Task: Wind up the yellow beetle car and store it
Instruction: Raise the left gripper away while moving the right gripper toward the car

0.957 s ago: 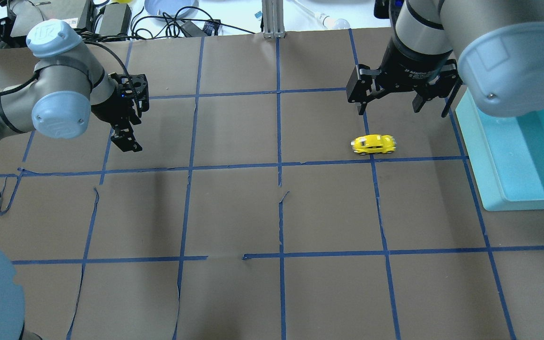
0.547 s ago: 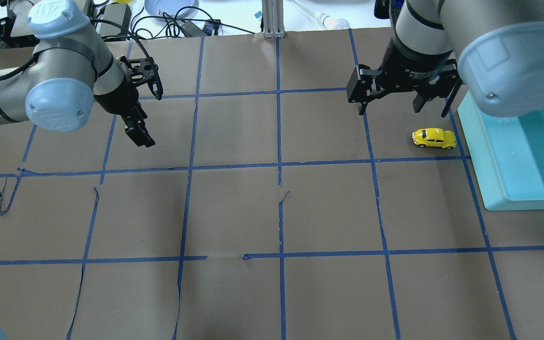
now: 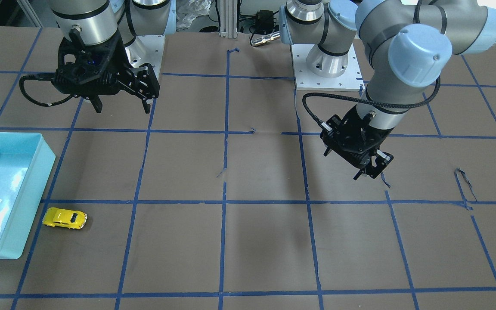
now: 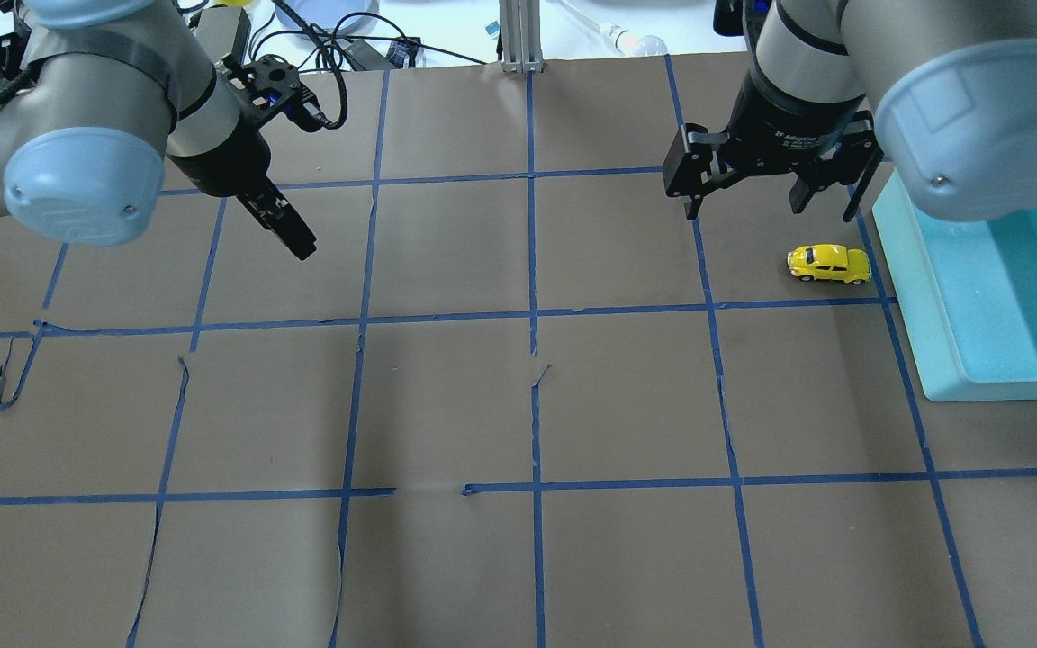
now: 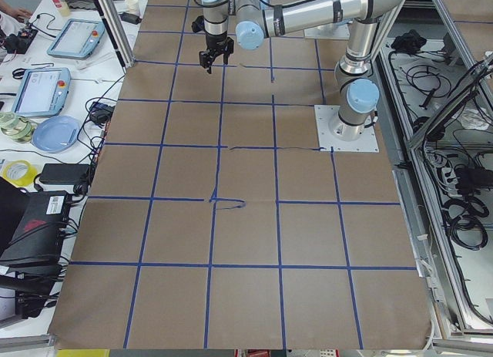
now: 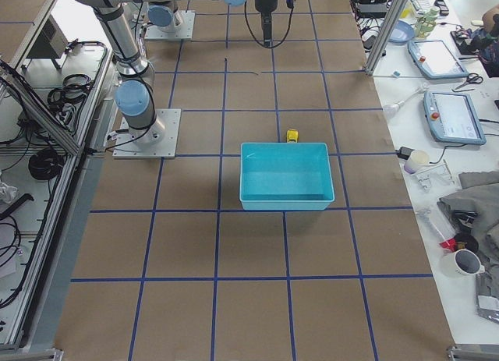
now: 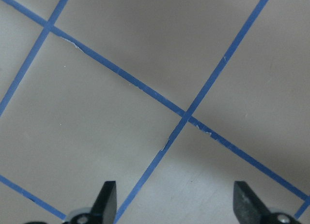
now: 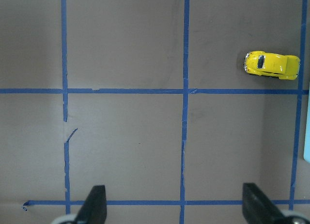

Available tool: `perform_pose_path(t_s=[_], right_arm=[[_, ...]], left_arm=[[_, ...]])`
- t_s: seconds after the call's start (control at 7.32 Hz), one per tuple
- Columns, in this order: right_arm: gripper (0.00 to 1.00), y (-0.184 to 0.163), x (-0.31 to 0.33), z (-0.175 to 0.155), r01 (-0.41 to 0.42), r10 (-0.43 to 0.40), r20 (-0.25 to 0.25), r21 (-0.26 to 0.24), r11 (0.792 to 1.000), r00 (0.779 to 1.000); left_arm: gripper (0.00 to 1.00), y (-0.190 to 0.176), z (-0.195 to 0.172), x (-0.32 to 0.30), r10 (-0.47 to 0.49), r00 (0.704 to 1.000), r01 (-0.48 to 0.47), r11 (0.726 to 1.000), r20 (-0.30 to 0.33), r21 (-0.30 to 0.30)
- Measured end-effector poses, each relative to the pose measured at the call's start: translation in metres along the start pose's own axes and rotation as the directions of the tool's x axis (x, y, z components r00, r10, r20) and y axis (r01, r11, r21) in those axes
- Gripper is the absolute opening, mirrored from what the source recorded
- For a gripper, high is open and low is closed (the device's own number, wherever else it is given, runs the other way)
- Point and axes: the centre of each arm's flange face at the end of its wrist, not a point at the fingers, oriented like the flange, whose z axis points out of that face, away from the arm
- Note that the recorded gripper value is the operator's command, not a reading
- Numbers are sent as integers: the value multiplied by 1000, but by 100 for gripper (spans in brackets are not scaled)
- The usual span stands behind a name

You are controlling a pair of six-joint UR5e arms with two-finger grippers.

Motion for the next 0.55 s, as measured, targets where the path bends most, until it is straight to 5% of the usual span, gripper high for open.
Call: perform_pose_path(t_s=[0.27,0.55], right_arm=[[100,-6,6,-10,-14,14,-11,21,1000,1000],[100,-16,17,-29,-33,33,-17,35,999,999]], left_arm=[[97,5,-30,18,-237,971,237,971,14,26],[100,10,-60,44,-420,907,418,906,21,65]])
